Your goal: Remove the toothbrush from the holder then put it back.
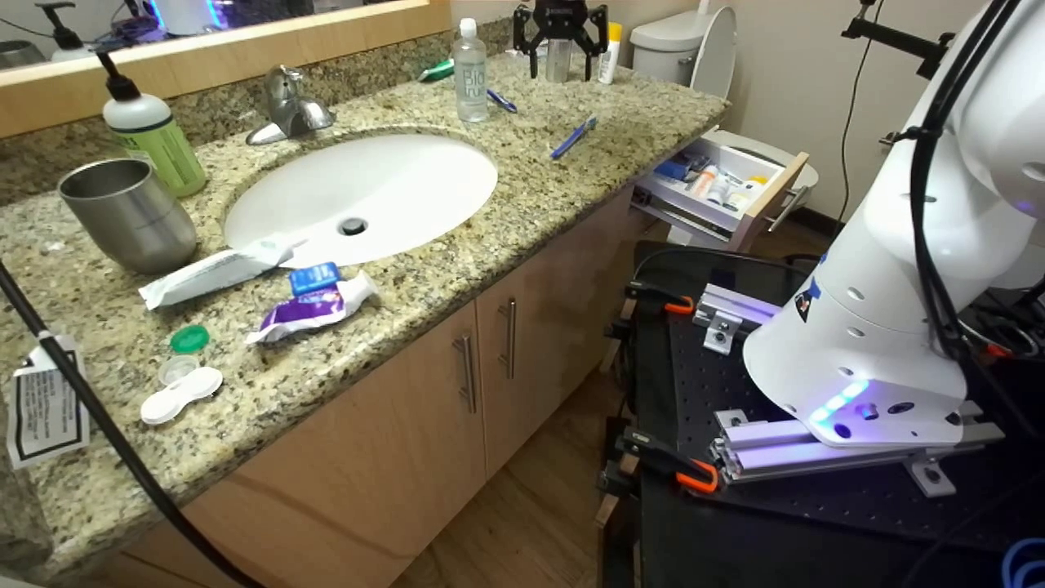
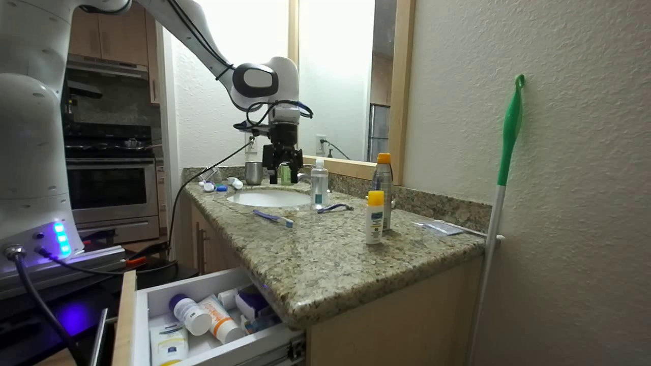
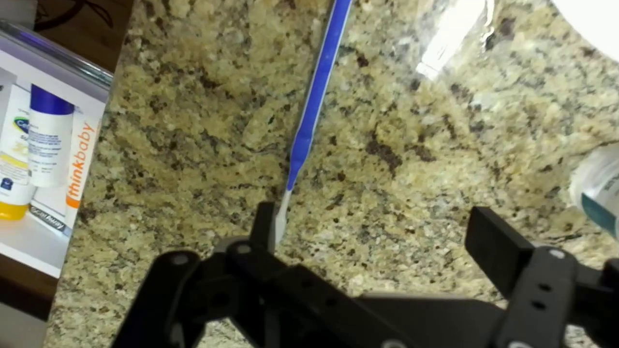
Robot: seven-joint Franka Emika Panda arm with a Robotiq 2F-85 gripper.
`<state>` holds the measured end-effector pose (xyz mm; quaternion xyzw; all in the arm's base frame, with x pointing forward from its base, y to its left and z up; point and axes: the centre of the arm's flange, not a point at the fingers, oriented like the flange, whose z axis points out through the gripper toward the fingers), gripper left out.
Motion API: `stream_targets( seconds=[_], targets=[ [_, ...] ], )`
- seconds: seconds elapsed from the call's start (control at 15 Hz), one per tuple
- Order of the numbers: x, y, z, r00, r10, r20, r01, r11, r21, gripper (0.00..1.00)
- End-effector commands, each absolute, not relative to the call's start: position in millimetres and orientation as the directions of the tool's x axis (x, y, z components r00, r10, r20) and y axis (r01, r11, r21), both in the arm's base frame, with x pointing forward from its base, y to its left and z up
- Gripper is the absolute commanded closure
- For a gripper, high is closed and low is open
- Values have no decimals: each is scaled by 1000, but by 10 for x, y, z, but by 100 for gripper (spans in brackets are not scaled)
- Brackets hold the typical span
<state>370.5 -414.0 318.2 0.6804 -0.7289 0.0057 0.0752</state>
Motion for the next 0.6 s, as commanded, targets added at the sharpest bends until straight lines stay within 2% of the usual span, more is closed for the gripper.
stream_targets(
  seconds=[0.0,0.27,0.53],
  targets=[
    [3410,-4154,3195,-80,-988,132,-989,95,115,0],
    [3269,-3995,2952,-181,-979,94,-983,182,0,0],
    [3136,-3908,2675,-257,-958,127,-966,256,-28,0]
  ],
)
